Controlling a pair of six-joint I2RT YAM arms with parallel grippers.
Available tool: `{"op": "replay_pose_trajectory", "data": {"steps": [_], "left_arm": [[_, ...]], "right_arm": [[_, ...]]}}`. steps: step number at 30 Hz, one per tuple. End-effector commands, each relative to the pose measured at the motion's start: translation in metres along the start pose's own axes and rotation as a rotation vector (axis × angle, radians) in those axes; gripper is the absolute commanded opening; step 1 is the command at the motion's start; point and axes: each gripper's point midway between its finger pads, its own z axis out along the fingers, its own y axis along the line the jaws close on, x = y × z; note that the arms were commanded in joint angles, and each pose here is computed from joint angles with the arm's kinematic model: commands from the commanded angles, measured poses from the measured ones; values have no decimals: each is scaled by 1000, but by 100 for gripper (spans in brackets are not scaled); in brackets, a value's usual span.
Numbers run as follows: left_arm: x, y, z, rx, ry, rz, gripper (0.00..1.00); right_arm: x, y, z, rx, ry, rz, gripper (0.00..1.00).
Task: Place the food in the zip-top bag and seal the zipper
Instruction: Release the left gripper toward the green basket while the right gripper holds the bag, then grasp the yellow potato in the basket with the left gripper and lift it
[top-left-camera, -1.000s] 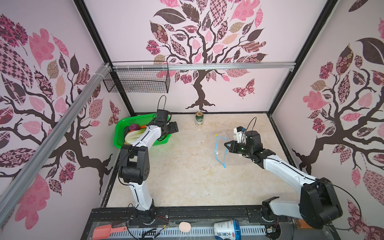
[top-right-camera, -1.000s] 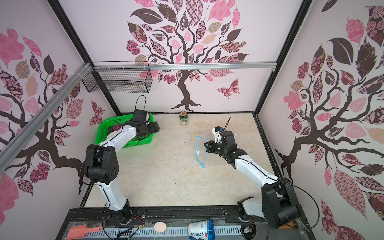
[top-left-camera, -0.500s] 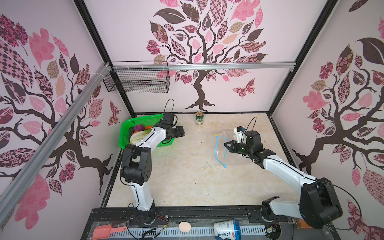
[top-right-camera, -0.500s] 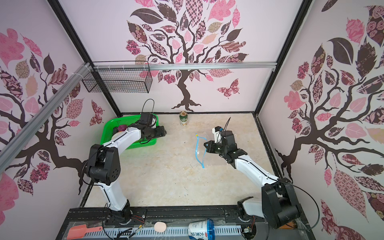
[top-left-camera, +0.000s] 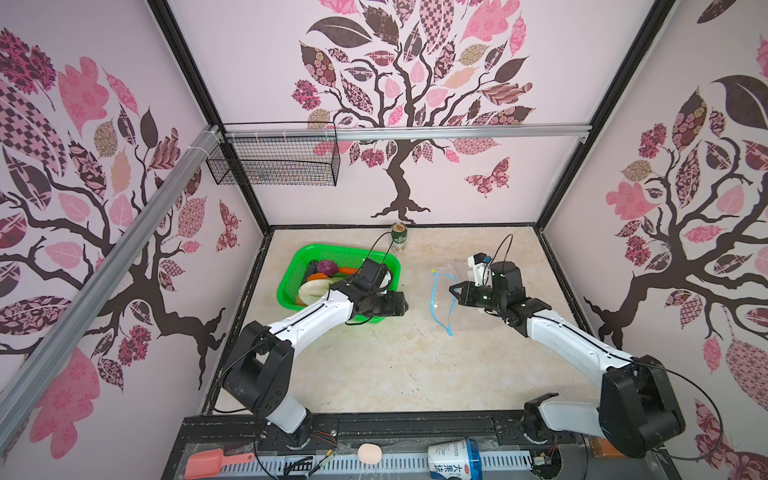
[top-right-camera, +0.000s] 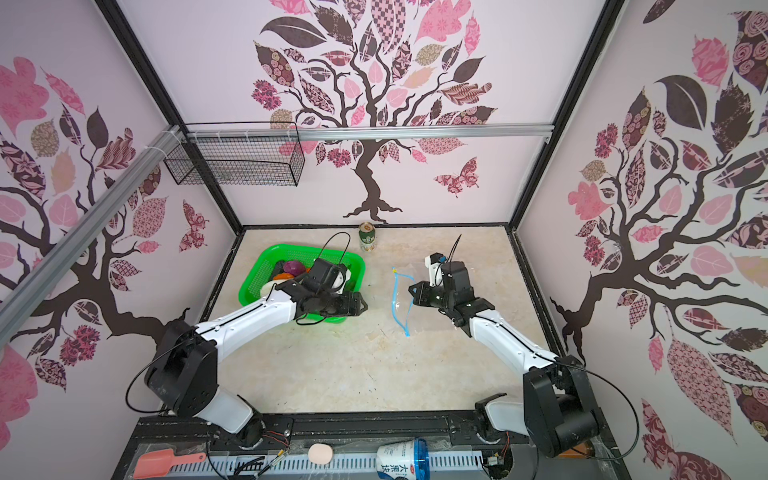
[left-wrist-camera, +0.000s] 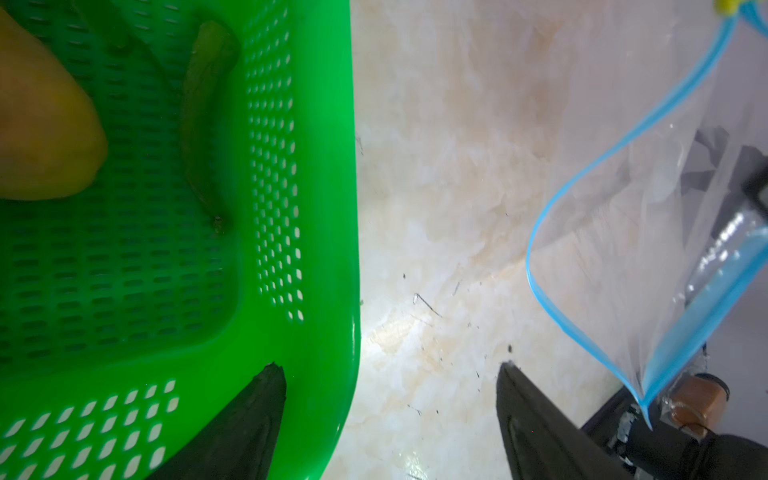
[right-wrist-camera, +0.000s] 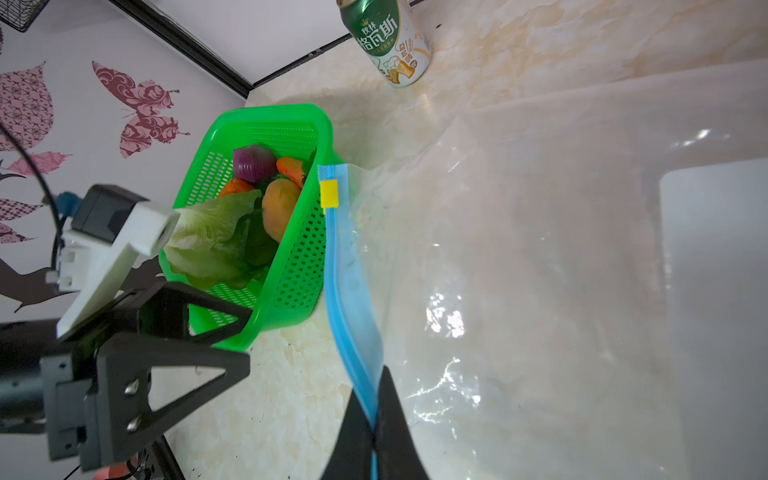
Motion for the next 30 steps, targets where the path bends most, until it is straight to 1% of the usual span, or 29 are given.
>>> {"op": "replay_pose_trajectory", "data": {"steps": [1,3,6,9,11,15,17,19,22,25,28,30], "left_arm": [[26,7,-11,-9,24,-60,82],[29,10,-23,-27,-4,-63,82],[11,12,-48,-65,-103,-51,83],[-18,8,-68,-68,-196,-35,84],[-43,12,-78,-78,-258,-41,83],[-91,34,-89,-122,-362,-80,84],[-110,46,-89,-159,-394,-80,83],[-122,56,-83,-194,-391,-76,84],[-130,68,-68,-247,-344,-57,83],[-129,77,-48,-278,-274,-41,81],[-124,86,-29,-301,-216,-49,78],[-119,94,-18,-322,-183,-58,78]], "right_arm": [[-8,0,-6,16,-27,-16,0],[-8,-1,-6,20,-29,-16,0],[-9,-1,-6,22,-29,-16,0],[-8,-1,-5,21,-25,-15,0],[-8,-1,-5,19,-25,-15,0],[-9,0,-7,20,-29,-20,0],[-9,0,-8,20,-34,-22,0],[-10,0,-9,23,-37,-25,0],[-10,-1,-9,29,-40,-27,0],[-10,-1,-9,29,-43,-28,0],[-10,-1,-9,26,-41,-27,0],[-10,-1,-8,27,-40,-26,0]]}}
